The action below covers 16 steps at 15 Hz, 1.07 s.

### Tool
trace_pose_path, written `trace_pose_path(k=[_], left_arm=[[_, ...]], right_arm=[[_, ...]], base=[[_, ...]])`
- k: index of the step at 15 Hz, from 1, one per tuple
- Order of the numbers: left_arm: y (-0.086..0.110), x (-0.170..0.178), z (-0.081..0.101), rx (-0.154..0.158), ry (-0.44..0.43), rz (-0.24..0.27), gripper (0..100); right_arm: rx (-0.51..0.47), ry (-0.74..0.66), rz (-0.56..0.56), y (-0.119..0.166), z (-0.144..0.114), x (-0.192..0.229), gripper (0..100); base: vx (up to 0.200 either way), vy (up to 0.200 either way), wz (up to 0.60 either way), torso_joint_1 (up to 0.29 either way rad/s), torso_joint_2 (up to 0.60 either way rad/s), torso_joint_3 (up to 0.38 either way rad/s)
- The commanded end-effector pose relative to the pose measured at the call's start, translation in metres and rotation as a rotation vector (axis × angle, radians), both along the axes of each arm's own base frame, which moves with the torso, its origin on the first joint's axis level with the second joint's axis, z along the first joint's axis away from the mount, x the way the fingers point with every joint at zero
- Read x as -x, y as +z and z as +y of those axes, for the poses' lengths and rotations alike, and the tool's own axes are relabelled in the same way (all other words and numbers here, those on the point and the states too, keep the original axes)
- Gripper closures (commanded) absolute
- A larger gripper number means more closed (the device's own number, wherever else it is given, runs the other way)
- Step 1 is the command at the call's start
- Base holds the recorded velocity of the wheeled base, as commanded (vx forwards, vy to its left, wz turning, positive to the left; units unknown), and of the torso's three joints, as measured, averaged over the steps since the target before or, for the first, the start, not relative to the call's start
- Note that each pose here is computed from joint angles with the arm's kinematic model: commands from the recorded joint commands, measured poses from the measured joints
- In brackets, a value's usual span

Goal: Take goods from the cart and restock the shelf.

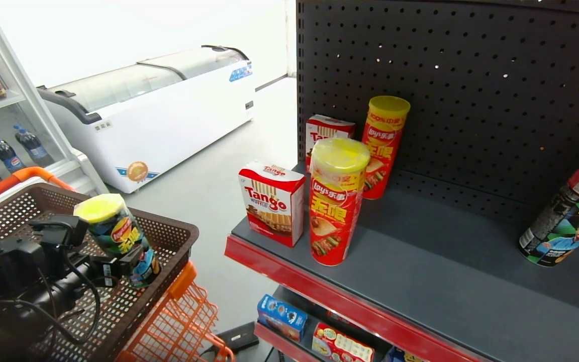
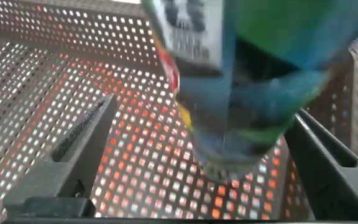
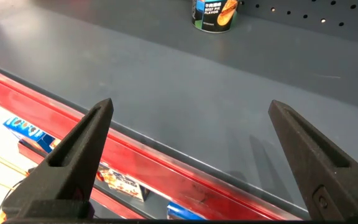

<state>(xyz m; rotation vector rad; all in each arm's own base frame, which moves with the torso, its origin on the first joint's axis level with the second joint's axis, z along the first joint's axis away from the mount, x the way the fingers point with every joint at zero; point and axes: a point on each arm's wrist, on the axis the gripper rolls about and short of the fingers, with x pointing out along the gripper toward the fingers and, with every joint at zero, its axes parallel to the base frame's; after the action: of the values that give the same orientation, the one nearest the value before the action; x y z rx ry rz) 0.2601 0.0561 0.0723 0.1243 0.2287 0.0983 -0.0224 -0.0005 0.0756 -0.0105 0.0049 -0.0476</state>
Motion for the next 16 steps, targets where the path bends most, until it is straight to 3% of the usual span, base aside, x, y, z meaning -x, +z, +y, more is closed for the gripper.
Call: trace_pose_path(k=[1,3,6,9,10,14,16], left_arm=[[-0.003,-0.010,0.002,-0.001,-0.002,-0.003,0],[0.001,-0.018,0.002,-0.007,-0.006,-0.033,0],[-0.004,-0.025,0.001,-0.005,-0.015,-0.037,0],[-0.007,-0.030,-0.006,0.024,-0.033,-0.061,0],[-0.005,-0.031,-0.006,0.029,-0.035,-0.077,100],[0.001,-0.035,-0.012,-0.002,-0.060,-0.106,100],[0.023,-0.024,-0.016,-0.091,-0.081,-0.157,100]], right_arm=[[0.000,0.000,0.001,0.000,0.000,0.000,0],[0.000,0.000,0.001,0.000,0.000,0.000,0],[0.000,0.000,0.000,0.000,0.000,0.000,0],[0.000,0.000,0.000,0.000,0.000,0.000,0],[0.000,0.000,0.000,0.000,0.000,0.000,0],[0.000,0.000,0.001,0.000,0.000,0.000,0],[0.000,0.000,0.000,0.000,0.000,0.000,0]], base=[[0.000,0.000,0.00,0.000,0.00,0.000],[0.000,0.000,0.00,0.000,0.00,0.000],[0.000,0.000,0.00,0.000,0.00,0.000],[0.000,0.000,0.00,0.000,0.00,0.000],[0.000,0.000,0.00,0.000,0.00,0.000],[0.000,0.000,0.00,0.000,0.00,0.000],[0.000,0.000,0.00,0.000,0.00,0.000]])
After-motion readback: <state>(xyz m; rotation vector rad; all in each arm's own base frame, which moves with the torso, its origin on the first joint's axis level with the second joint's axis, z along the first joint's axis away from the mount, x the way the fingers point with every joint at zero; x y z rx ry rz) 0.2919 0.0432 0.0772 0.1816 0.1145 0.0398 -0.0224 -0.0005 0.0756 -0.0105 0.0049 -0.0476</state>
